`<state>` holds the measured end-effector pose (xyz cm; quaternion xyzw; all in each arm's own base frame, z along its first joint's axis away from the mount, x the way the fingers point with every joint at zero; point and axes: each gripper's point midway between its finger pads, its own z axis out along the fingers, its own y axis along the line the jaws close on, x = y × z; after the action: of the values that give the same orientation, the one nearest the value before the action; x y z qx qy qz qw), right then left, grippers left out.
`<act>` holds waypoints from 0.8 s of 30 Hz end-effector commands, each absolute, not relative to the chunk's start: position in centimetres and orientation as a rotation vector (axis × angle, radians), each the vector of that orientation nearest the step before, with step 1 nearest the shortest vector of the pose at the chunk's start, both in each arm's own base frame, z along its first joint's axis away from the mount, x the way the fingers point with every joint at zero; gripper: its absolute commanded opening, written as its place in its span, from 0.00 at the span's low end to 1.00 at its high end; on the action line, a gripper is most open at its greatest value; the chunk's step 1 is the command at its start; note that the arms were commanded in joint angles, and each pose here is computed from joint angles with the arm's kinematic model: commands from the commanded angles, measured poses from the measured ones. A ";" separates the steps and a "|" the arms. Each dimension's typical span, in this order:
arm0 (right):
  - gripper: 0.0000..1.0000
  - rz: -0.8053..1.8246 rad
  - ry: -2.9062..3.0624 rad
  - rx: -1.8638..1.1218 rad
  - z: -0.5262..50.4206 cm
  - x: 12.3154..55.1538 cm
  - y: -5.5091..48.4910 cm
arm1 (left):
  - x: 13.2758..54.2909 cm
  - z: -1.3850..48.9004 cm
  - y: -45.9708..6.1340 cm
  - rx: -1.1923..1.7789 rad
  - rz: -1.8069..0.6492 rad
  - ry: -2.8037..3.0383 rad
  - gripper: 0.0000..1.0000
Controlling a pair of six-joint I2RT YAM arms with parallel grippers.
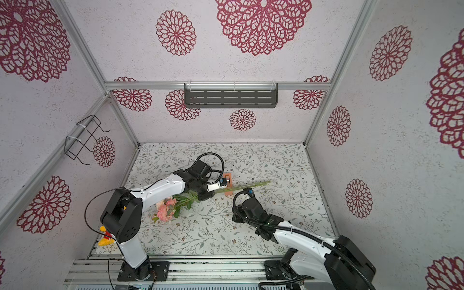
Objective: Wrap bouquets with tape
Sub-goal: Stick the tape to the bouquet.
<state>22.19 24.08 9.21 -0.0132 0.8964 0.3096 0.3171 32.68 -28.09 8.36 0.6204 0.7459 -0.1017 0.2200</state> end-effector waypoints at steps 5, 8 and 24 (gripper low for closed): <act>0.00 0.715 2.300 -0.007 7.8 23.9 23.7 | 32.2 12.6 -29.2 1.616 -0.462 2.037 0.00; 0.00 0.703 2.315 -0.035 6.9 24.4 24.5 | 32.2 12.7 -29.0 1.609 -0.451 2.053 0.00; 0.00 0.631 2.195 -0.047 6.2 27.0 23.7 | 29.7 14.5 -29.8 1.624 -0.648 2.020 0.00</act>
<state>26.54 23.89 5.86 -0.0144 0.8786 0.2570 0.4023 30.27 -28.57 11.42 0.5824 0.7620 -0.1969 0.2035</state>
